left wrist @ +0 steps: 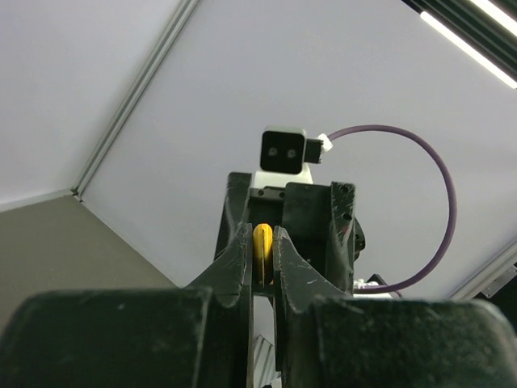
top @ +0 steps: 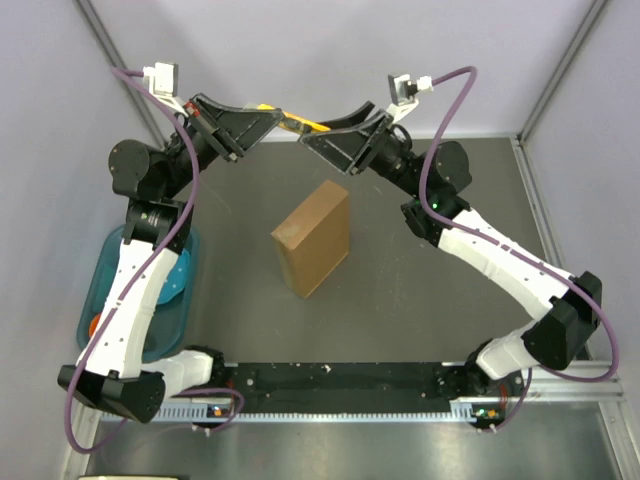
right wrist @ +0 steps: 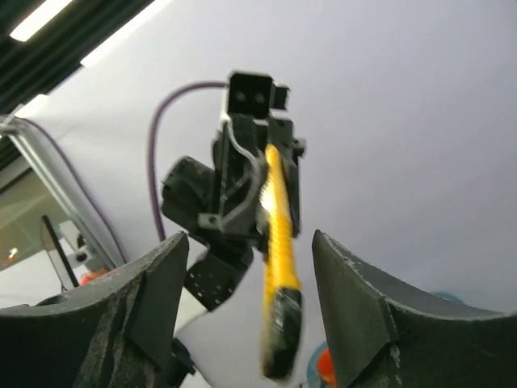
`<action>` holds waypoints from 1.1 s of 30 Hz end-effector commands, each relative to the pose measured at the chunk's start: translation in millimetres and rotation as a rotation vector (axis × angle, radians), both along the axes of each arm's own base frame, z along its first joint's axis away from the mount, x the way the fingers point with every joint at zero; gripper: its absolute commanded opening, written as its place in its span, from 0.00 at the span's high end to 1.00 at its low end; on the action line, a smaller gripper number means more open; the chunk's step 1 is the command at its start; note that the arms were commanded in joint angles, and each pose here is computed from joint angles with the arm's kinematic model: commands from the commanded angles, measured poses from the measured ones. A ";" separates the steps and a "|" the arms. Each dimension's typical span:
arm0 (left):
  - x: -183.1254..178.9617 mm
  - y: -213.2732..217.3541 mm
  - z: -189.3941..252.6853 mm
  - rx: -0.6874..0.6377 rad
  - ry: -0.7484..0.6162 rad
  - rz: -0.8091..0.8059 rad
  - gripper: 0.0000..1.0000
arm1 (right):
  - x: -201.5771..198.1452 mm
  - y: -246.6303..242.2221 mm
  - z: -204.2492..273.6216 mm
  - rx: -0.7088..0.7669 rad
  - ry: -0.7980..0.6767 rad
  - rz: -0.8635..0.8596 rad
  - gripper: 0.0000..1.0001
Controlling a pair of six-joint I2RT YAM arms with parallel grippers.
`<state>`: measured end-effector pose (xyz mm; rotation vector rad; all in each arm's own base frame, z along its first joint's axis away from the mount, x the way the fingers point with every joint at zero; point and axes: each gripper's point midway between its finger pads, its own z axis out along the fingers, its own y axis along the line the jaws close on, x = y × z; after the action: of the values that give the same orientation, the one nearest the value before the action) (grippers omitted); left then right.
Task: Unpack the express box
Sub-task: Pick up the knife from the center of the board.
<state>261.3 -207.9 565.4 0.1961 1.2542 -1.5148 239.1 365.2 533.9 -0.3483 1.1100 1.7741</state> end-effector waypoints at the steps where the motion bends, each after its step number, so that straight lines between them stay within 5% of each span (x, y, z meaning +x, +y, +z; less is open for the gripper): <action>1: -15.2 2.4 9.7 -0.014 -0.061 -0.003 1.00 | -14.8 -16.2 49.8 0.152 -0.101 0.027 0.39; 7: -12.5 2.9 7.4 -0.009 -0.060 0.007 1.00 | -14.0 -11.8 52.1 0.158 -0.091 0.062 0.49; 24: -9.5 5.4 8.6 -0.022 -0.066 0.026 1.00 | -17.0 4.2 27.1 0.090 -0.035 0.097 0.51; 33: -8.9 5.9 7.0 -0.022 -0.061 0.029 1.00 | -17.3 3.1 30.8 0.108 -0.037 0.093 0.72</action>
<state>261.4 -207.6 558.2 0.1905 1.2570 -1.5113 239.2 376.0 542.2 -0.3375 1.0732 1.8716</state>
